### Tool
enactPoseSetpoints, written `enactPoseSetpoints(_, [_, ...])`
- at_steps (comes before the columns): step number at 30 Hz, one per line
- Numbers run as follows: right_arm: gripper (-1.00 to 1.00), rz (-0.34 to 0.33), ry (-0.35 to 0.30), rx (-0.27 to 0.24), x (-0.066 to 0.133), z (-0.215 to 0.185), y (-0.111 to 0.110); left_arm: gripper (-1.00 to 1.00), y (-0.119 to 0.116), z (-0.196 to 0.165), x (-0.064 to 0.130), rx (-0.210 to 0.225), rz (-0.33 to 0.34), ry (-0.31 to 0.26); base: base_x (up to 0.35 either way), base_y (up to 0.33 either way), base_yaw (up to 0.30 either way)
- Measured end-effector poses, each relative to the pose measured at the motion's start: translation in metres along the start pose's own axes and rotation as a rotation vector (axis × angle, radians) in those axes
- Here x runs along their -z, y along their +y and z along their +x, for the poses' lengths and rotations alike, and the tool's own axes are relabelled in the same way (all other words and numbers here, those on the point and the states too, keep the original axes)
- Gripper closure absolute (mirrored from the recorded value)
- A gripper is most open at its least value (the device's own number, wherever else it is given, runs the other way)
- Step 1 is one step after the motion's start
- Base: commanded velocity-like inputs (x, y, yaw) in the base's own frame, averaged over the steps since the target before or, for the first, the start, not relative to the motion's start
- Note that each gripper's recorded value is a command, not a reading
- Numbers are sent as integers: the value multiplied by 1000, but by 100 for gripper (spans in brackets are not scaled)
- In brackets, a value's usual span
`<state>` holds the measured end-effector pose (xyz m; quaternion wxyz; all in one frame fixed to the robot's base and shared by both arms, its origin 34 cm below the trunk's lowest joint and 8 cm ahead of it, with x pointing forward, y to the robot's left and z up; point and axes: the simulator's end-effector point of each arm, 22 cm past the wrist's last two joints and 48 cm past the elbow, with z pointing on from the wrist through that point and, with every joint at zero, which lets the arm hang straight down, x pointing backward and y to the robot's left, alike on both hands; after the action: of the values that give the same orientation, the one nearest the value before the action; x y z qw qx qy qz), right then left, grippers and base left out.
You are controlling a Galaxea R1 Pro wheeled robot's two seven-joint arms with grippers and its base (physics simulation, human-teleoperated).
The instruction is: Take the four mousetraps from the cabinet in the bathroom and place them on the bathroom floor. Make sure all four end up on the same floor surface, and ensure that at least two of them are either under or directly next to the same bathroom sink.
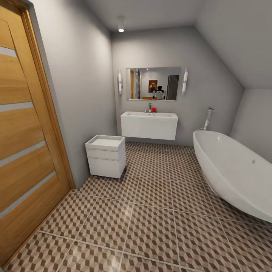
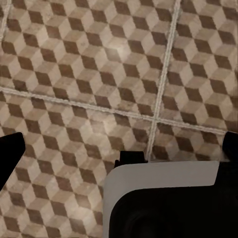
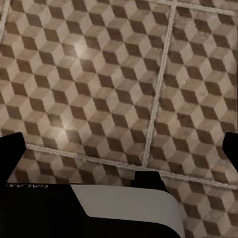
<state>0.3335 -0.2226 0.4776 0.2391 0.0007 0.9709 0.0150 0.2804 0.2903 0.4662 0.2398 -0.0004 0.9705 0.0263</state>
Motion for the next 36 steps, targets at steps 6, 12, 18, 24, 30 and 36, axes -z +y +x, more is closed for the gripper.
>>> enactPoseSetpoints(6, [-100, 3, -16, 1, -1, -7, -2, -100, -16, -66, -7, 10, 23, -144, 0, 0, 0])
enactPoseSetpoints(12, [-100, 5, -15, 1, 0, -7, -3, -100, -69, -142, -2, 52, 86, -304, 0, 0, 0])
enactPoseSetpoints(18, [-100, 7, -5, 2, 0, -3, -4, -100, -82, -172, 4, 62, 104, -369, 0, 0, 0])
enactPoseSetpoints(24, [-100, 27, -1, 3, 0, -1, -9, -100, -84, -181, 6, 67, 108, -389, 0, 0, 0])
enactPoseSetpoints(30, [-100, 31, -4, 3, 0, -2, -10, -100, -82, -182, 6, 65, 105, -391, 0, 0, 0])
enactPoseSetpoints(36, [-100, 35, -16, 2, 0, -7, -11, -100, -77, -189, 7, 63, 99, -406, 0, 0, 0])
